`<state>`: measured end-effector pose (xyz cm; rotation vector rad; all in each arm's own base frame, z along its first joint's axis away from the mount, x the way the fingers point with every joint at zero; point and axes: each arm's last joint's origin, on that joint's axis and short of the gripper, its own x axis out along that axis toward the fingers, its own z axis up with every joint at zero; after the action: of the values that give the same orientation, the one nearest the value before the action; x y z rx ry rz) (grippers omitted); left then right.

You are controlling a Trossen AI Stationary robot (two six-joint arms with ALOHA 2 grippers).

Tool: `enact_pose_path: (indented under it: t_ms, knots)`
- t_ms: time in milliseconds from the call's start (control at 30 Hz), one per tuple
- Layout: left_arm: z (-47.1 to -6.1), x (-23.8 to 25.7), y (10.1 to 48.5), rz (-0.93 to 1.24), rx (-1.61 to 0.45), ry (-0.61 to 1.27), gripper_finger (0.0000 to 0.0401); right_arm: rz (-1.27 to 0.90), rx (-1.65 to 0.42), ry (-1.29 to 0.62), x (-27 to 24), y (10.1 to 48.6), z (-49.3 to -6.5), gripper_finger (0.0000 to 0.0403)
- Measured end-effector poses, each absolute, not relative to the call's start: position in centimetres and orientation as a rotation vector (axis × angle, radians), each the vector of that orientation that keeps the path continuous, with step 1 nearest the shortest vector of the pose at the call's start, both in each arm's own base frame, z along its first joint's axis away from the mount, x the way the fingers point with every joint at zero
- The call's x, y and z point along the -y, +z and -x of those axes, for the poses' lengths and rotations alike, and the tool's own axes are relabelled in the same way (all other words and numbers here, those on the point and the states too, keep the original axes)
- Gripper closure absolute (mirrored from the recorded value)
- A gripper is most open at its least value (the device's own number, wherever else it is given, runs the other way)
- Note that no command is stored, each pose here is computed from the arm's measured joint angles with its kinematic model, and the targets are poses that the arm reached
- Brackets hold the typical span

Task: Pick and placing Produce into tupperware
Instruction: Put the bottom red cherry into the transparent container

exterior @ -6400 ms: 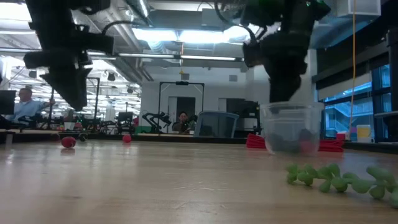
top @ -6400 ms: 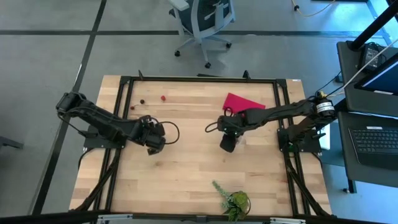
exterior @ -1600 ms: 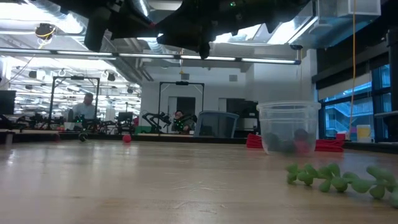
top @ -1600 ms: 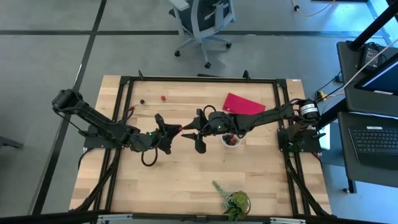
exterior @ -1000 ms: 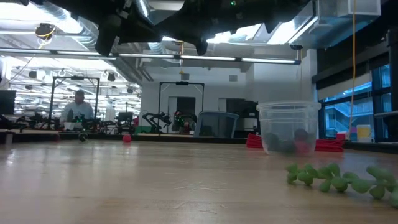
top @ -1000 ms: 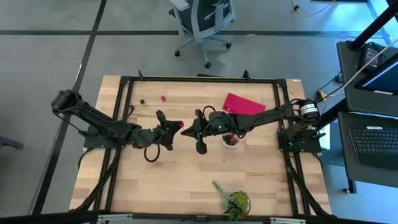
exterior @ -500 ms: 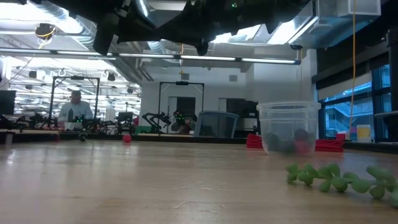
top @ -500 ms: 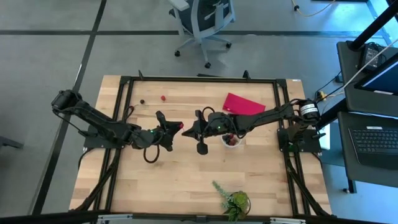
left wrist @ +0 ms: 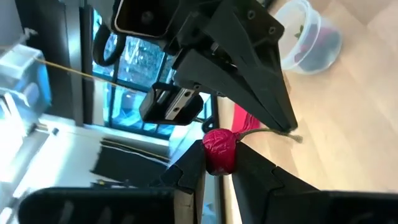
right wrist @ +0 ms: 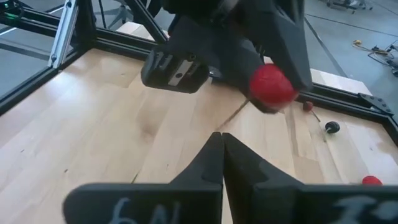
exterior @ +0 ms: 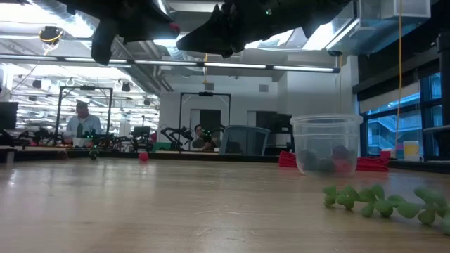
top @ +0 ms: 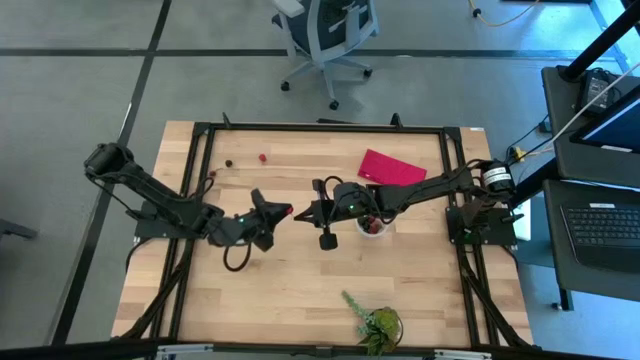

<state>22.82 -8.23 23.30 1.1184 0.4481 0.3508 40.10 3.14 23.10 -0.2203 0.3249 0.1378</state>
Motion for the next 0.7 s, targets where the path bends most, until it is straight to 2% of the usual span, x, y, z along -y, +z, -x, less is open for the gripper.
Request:
enact_pose_path:
  t_ms: [433,700]
  knots:
    - [-22.43,9.01,23.33,-1.351,-0.491,0.310,0.0341,0.168,-0.295,0.124,-3.02,23.43,-40.22,0.0359]
    - [-22.58,8.62,23.34,-1.383,-0.512,0.318,0.0341,0.100,-0.292,0.114,-3.04,23.49,-40.23,0.0281]
